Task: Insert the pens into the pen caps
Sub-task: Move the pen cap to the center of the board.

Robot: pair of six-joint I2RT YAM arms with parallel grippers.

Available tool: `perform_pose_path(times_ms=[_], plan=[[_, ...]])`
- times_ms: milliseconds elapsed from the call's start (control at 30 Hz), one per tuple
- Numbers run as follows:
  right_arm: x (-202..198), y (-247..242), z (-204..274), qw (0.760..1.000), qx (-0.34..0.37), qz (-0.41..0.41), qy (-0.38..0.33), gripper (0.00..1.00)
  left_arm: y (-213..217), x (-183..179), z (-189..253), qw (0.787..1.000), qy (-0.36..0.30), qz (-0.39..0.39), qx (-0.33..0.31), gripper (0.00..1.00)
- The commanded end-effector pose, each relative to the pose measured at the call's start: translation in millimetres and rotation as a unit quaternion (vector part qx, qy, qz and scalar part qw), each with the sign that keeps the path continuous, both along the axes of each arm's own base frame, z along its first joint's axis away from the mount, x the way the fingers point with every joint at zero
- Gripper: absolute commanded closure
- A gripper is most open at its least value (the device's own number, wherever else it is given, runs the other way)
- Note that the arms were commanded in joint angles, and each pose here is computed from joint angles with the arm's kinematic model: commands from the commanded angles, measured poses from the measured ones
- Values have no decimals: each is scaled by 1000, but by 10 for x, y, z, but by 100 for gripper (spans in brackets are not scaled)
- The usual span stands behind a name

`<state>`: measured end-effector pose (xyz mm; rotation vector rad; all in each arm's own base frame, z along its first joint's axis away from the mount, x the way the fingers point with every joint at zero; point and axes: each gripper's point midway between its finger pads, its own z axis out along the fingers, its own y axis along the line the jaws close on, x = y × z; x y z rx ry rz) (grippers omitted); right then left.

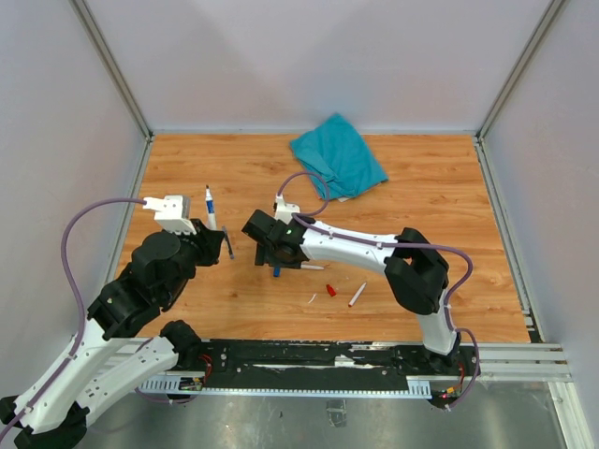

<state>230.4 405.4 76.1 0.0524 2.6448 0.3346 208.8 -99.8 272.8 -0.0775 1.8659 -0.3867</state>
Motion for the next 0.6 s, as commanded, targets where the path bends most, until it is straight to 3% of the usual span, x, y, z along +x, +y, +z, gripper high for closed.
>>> perform_pose_path(times_ms=[0, 567], plan=[[-60, -77, -109, 999, -43, -12, 2, 35, 27, 18, 39, 1000, -10, 10, -9, 100], [-53, 2, -308, 998, -68, -7, 16, 36, -66, 23, 27, 1000, -10, -12, -11, 99]])
